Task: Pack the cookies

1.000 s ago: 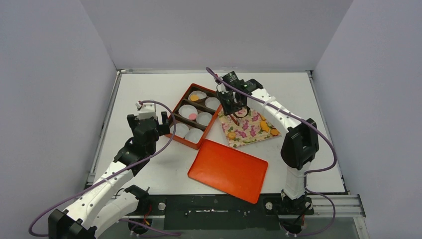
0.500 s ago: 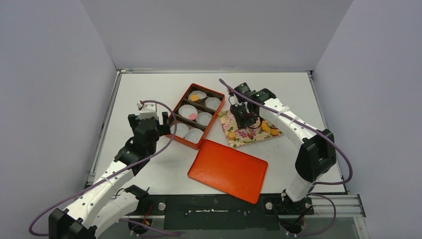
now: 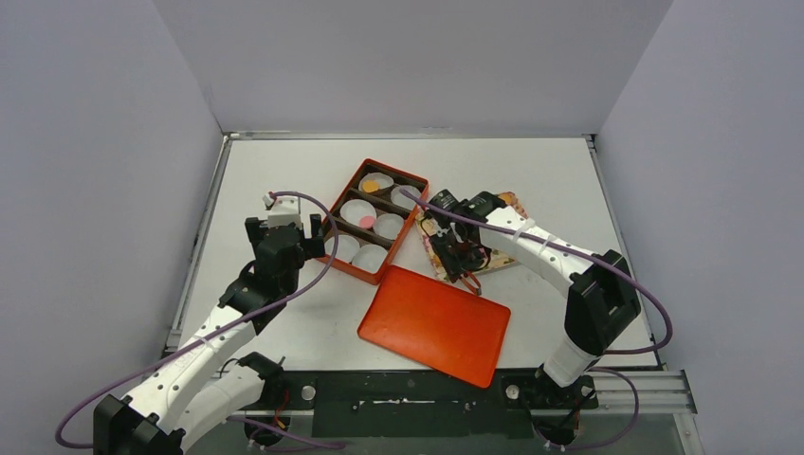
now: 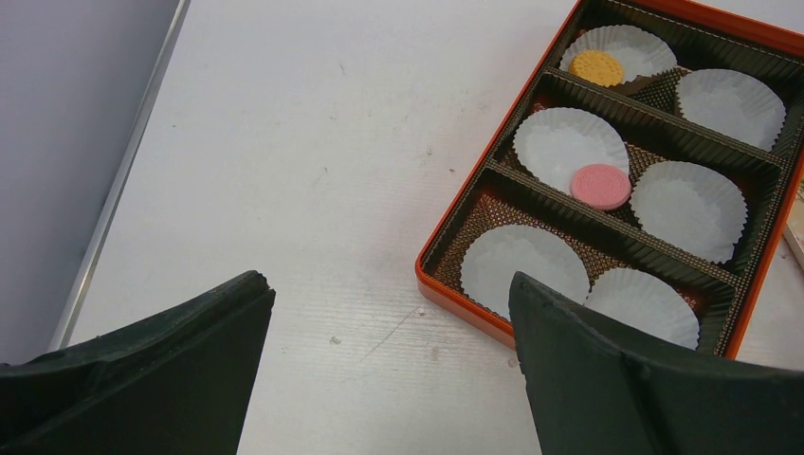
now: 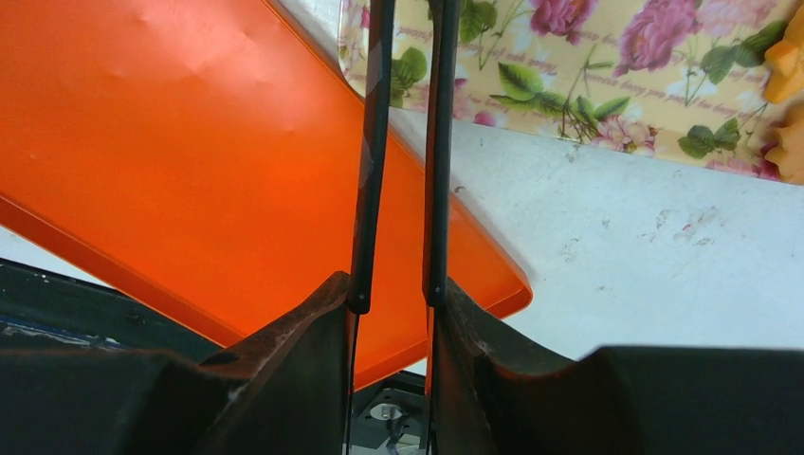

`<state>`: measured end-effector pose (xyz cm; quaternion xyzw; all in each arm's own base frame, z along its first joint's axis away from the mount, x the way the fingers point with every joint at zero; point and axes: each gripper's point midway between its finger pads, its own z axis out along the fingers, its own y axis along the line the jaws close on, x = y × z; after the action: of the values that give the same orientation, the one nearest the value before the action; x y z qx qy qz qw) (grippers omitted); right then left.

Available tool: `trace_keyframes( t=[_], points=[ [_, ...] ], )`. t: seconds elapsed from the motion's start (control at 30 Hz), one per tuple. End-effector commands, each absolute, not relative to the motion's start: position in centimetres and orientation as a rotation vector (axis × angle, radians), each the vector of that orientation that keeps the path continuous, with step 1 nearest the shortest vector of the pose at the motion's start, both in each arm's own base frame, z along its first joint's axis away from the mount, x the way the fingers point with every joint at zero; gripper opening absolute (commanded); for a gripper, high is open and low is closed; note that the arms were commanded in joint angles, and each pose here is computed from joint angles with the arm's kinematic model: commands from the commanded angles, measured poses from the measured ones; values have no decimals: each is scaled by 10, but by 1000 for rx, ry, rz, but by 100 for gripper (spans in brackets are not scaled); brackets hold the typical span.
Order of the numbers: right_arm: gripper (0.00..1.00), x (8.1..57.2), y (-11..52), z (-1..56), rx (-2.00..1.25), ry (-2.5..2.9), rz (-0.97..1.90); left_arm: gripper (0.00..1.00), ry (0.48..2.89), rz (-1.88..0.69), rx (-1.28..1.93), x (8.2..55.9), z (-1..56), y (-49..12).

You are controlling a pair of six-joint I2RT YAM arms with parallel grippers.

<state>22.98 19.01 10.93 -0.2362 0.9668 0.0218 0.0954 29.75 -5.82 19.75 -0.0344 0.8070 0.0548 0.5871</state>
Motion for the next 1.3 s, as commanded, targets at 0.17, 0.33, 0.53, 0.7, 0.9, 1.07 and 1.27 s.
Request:
trace_keyframes(
  t=[0.17, 0.33, 0.53, 0.7, 0.9, 1.07, 1.27],
  points=[
    [34, 226, 188, 114, -663, 2852, 19, 93, 1857, 105, -67, 304, 203, -67],
    [36, 227, 180, 111, -677, 2853, -55, 93, 1843, 114, -77, 302, 207, -63],
    [39, 222, 176, 106, -689, 2867, -79, 93, 1844, 105, -70, 302, 207, -65],
    [40, 221, 177, 101, -696, 2877, -92, 93, 1840, 114, -76, 302, 208, -63],
    [44, 222, 181, 95, -732, 2880, -112, 93, 1837, 113, -78, 302, 209, -63],
    [46, 225, 183, 91, -749, 2882, -135, 93, 1833, 110, -80, 302, 211, -62],
    [46, 228, 184, 87, -757, 2886, -155, 93, 1829, 111, -83, 302, 211, -62]
  ],
)
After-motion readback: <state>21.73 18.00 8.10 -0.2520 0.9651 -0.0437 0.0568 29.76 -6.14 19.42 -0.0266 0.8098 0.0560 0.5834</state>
